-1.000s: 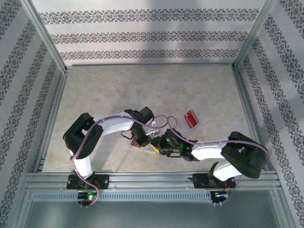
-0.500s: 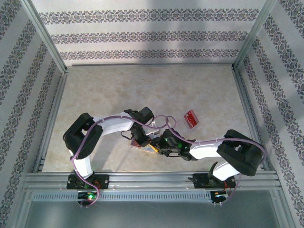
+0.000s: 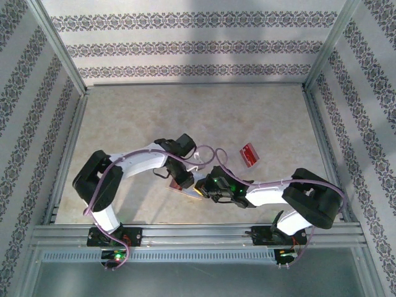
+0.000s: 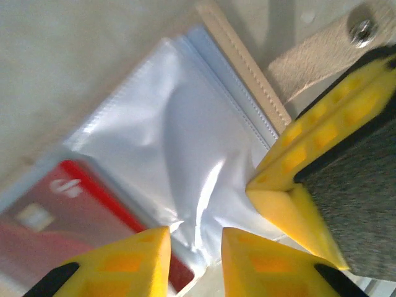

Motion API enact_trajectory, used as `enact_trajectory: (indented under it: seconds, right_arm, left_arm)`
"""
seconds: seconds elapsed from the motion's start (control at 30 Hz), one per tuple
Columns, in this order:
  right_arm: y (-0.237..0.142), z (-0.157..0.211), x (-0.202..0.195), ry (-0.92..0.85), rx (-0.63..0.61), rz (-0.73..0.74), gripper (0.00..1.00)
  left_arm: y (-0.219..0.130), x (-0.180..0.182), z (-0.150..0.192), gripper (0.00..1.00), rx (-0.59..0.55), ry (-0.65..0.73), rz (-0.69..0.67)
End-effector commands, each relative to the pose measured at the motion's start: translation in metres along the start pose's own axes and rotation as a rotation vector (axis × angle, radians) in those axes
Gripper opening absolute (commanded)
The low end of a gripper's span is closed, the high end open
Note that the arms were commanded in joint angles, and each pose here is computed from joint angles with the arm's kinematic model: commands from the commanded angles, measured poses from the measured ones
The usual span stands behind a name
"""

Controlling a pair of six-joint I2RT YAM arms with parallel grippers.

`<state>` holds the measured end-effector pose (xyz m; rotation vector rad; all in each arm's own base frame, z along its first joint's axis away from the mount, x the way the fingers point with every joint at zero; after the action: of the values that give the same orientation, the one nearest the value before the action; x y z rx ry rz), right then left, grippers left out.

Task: Put the credit cards into the card holder

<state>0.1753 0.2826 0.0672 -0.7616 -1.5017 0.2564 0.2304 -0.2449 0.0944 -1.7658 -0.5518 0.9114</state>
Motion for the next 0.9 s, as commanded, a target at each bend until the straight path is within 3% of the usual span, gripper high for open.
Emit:
enact_trajectory:
  seconds: [0.0, 0.3, 0.53, 0.7, 0.87]
  right_arm:
    - [0.006, -0.001, 0.019, -0.056, 0.025, -0.049, 0.00]
    - [0.027, -0.005, 0.054, -0.162, 0.132, -0.074, 0.00]
    - [0.052, -0.006, 0.058, -0.205, 0.201, -0.034, 0.00]
    - [0.073, -0.008, 0.060, -0.216, 0.242, -0.032, 0.22]
    - [0.085, -0.012, 0.067, -0.246, 0.261, -0.035, 0.30]
  left_arm:
    - [-0.037, 0.007, -0.010, 0.35, -0.082, -0.039, -0.004]
    - [-0.091, 0.053, -0.021, 0.58, -0.281, -0.247, -0.024]
    - [-0.106, 0.090, -0.021, 0.64, -0.364, -0.395, -0.054]
    - [-0.107, 0.096, -0.016, 0.66, -0.385, -0.400, -0.061]
    - [-0.111, 0.106, -0.010, 0.67, -0.405, -0.403, -0.089]
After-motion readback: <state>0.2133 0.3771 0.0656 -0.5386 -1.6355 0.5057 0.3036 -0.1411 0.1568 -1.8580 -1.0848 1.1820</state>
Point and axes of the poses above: each hand's point on the last joint's axis, 136 mm out from that joint toward the fingers, its own y axis out along the fingers, its own x axis along the line the jaws close on, z = x × y, the point moved 4 cm from there along -y, back along the fingers, and after that the axes turned 15 degrees about -y, right-handed, at the moved point
